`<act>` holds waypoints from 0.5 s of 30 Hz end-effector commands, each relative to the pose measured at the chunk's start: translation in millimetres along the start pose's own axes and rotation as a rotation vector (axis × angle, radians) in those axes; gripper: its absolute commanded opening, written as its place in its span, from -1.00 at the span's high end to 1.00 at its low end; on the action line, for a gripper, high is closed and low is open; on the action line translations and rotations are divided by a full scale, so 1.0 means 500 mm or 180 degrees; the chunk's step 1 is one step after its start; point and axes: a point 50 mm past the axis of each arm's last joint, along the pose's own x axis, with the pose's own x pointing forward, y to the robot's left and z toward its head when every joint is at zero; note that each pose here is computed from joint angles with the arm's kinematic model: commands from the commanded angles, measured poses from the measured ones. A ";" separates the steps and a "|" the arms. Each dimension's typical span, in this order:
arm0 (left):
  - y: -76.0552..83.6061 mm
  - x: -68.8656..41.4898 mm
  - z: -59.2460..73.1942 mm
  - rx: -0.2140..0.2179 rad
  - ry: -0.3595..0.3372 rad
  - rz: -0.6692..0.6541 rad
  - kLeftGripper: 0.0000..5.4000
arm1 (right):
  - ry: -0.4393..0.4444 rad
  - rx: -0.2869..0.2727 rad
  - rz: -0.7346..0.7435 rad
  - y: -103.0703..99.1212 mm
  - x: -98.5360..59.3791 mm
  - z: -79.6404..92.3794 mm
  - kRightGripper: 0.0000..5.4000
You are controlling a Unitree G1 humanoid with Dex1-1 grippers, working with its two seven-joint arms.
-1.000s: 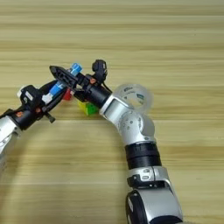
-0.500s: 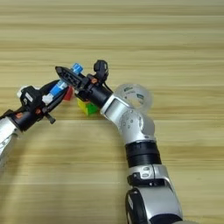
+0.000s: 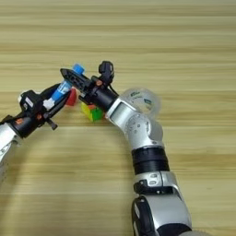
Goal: Move the objects on the table
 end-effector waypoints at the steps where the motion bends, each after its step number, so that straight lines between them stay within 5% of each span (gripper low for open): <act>1: 0.012 0.001 0.001 0.0018 0.0028 0.0071 0.50 | 0.0028 -0.0020 0.0092 0.011 0.011 0.001 0.48; 7: 0.014 0.000 0.000 0.0031 0.0036 0.0087 0.50 | 0.0022 -0.0028 0.0081 0.011 0.011 0.001 0.48; 15: 0.019 0.000 0.002 0.0060 0.0032 0.0152 0.10 | -0.0101 -0.0236 -0.0036 0.009 0.007 0.019 0.48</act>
